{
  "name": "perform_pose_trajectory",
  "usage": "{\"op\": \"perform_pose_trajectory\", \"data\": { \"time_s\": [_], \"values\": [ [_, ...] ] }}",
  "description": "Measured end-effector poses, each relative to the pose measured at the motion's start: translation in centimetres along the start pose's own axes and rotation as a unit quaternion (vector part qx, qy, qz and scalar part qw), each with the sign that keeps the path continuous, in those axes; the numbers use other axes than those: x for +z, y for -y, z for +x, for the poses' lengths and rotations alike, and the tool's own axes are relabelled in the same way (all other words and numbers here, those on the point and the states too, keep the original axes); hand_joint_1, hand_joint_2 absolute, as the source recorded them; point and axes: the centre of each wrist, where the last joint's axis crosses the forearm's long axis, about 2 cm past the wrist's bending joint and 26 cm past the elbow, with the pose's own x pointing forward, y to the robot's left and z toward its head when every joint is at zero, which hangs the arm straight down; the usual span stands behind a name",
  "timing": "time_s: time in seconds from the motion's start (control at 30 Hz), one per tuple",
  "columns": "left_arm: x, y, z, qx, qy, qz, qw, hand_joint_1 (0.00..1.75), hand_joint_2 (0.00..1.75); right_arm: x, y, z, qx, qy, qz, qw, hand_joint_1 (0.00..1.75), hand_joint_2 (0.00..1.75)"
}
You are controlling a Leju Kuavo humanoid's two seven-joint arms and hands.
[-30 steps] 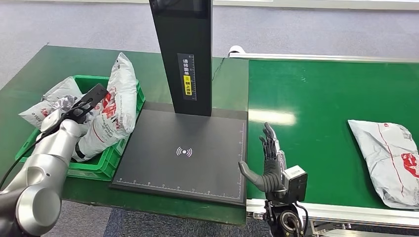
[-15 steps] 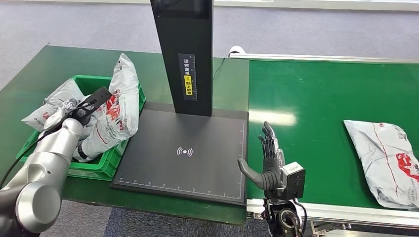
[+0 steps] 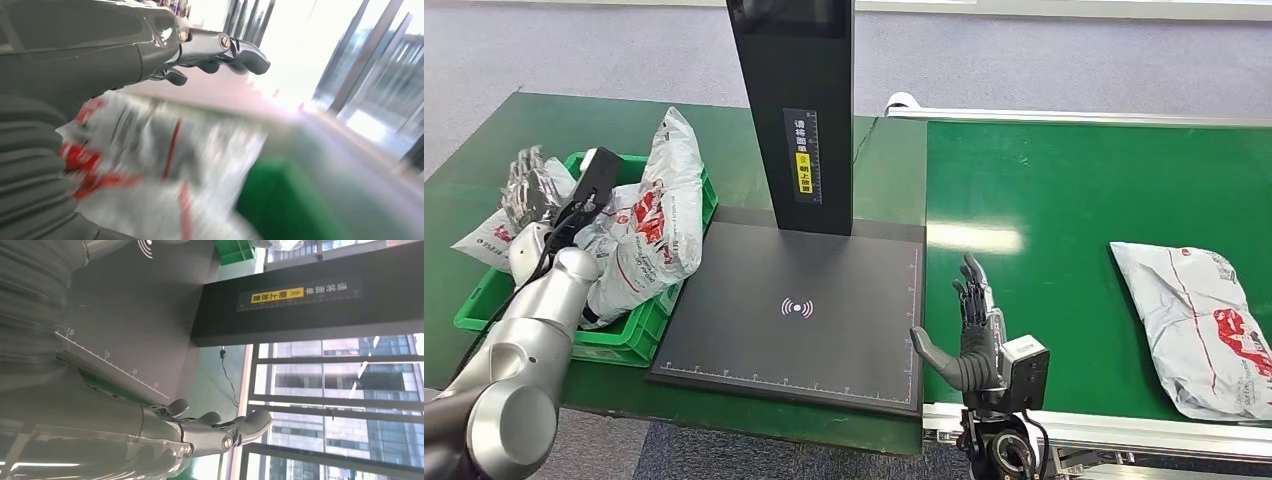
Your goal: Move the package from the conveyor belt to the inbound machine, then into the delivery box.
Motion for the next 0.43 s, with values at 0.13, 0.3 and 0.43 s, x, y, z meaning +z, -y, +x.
{"op": "perform_pose_trajectory", "data": {
  "time_s": [0.13, 0.3, 0.43],
  "values": [
    [0.4, -0.8, 0.0, 0.071, 0.087, 0.103, 0.988, 0.0, 0.0, 0.4, 0.0, 0.0, -0.003, 0.003, -0.013, 1.0, 0.0, 1.75],
    [1.6, -1.8, 0.7, 0.141, 0.2, 0.204, 0.948, 0.0, 0.0, 0.7, -0.1, -0.1, -0.006, 0.01, -0.02, 1.0, 0.0, 1.75],
    [3.0, -2.5, 1.1, 0.199, 0.201, 0.271, 0.92, 0.0, 0.0, 1.0, -0.1, -0.2, -0.007, 0.012, -0.021, 1.0, 0.0, 1.75]
  ]
}}
